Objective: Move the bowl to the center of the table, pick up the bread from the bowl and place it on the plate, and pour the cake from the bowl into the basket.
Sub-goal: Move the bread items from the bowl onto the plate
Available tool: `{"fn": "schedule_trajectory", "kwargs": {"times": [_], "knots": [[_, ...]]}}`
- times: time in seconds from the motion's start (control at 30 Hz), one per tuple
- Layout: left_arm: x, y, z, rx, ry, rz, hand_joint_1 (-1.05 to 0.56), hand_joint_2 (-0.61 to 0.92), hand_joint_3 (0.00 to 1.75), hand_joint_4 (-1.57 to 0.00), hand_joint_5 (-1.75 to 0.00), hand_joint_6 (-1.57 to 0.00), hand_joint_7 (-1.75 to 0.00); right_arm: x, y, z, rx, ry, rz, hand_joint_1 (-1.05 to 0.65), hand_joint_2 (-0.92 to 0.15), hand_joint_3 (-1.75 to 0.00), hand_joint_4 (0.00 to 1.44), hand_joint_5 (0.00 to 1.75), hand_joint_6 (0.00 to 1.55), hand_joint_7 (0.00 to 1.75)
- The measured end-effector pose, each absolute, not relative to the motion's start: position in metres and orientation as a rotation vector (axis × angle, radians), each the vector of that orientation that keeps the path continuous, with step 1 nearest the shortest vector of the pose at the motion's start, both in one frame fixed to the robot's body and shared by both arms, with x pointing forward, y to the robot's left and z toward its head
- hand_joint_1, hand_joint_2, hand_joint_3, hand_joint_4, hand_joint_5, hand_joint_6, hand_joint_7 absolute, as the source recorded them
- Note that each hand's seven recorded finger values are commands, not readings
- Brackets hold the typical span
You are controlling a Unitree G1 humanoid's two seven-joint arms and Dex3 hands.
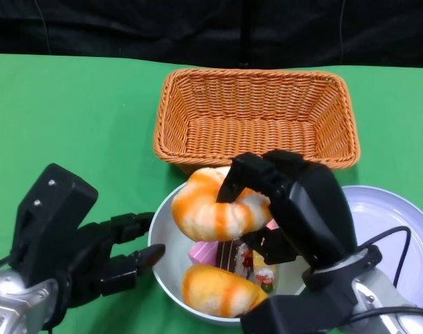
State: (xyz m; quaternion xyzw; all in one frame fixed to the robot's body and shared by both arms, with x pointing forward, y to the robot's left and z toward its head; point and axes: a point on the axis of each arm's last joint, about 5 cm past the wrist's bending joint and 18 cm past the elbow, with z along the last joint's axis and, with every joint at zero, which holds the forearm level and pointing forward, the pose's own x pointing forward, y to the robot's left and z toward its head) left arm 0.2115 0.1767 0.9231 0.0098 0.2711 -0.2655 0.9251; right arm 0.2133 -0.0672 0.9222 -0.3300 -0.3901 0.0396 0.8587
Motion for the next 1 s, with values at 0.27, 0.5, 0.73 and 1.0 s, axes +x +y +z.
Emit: {"fn": "schedule_trajectory", "kwargs": {"times": [0.27, 0.5, 0.73, 1.0], "knots": [[0.208, 0.182, 0.934, 0.044, 0.493, -0.528, -0.43, 0.92, 0.52, -0.14, -0.10, -0.10, -0.01, 0.196, -0.090, 0.943, -0.620, -0.829, 0.061, -0.20, -0.09, -1.75, 1.05, 1.75, 0.84, 1.66], [0.202, 0.194, 0.945, 0.112, 0.389, -0.483, -0.44, 0.92, 0.48, -0.15, -0.13, -0.13, -0.02, 0.176, -0.116, 0.945, -0.646, -0.799, -0.028, -0.11, -0.08, -1.74, 1.05, 1.75, 0.81, 1.72], [0.192, 0.195, 0.953, 0.180, 0.290, -0.415, -0.47, 0.92, 0.43, -0.19, -0.18, -0.17, -0.03, 0.163, -0.148, 0.946, -0.805, -0.748, -0.141, -0.08, -0.04, -1.73, 1.07, 1.75, 0.88, 1.59], [0.185, 0.189, 0.949, 0.236, 0.234, -0.376, -0.44, 0.92, 0.42, -0.19, -0.23, -0.20, -0.04, 0.160, -0.167, 0.938, -1.022, -0.640, -0.259, -0.06, -0.11, -1.61, 1.05, 1.75, 0.92, 1.54]]}}
